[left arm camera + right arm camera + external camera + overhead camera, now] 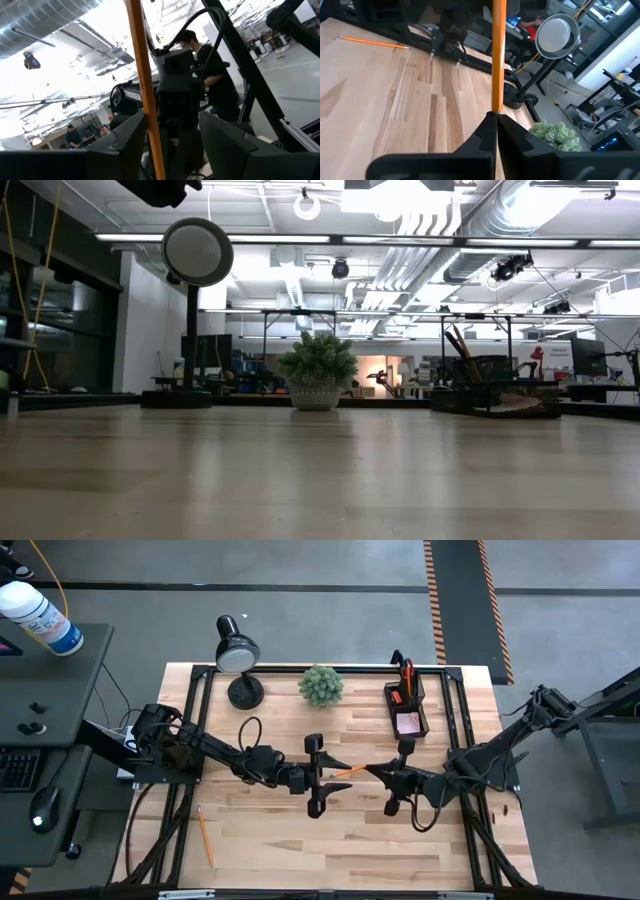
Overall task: Pick and place office supplies into organizer
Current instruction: Put the right pencil into the desk organizer
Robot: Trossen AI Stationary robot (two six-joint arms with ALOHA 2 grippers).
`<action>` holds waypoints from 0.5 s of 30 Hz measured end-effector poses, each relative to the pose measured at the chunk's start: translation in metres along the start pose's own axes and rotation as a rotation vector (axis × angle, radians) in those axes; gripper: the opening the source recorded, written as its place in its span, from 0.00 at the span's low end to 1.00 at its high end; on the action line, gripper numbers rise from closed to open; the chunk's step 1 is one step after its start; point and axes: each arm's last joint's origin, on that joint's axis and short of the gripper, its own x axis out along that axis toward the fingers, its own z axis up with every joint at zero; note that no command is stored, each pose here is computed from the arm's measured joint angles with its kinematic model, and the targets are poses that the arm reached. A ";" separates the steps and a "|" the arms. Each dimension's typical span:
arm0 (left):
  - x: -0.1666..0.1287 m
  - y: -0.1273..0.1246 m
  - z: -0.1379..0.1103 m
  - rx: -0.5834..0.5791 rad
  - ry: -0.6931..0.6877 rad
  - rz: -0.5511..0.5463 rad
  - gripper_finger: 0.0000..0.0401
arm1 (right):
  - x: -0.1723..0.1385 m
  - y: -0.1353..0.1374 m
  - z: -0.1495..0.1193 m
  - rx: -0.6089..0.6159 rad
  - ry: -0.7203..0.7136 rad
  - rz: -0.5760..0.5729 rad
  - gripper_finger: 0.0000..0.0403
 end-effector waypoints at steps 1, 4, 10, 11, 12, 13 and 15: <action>0.000 0.000 0.000 -0.003 -0.002 -0.002 0.43 | 0.001 -0.001 0.000 0.002 0.001 0.008 0.00; 0.000 0.000 0.000 -0.004 -0.003 0.000 0.42 | 0.005 -0.003 -0.001 0.007 0.004 0.022 0.00; 0.000 0.001 0.002 -0.007 -0.017 0.015 0.38 | 0.009 -0.006 -0.002 0.013 0.007 0.038 0.00; 0.000 0.002 0.002 -0.007 -0.016 0.020 0.37 | 0.009 -0.007 -0.002 0.014 0.007 0.041 0.00; 0.000 0.002 0.002 -0.007 -0.014 0.023 0.36 | 0.010 -0.007 -0.002 0.014 0.007 0.041 0.00; 0.000 0.002 0.002 -0.006 -0.013 0.024 0.34 | 0.010 -0.007 -0.002 0.013 0.008 0.040 0.00; 0.000 0.002 0.002 -0.006 -0.012 0.025 0.32 | 0.010 -0.007 -0.002 0.013 0.008 0.039 0.00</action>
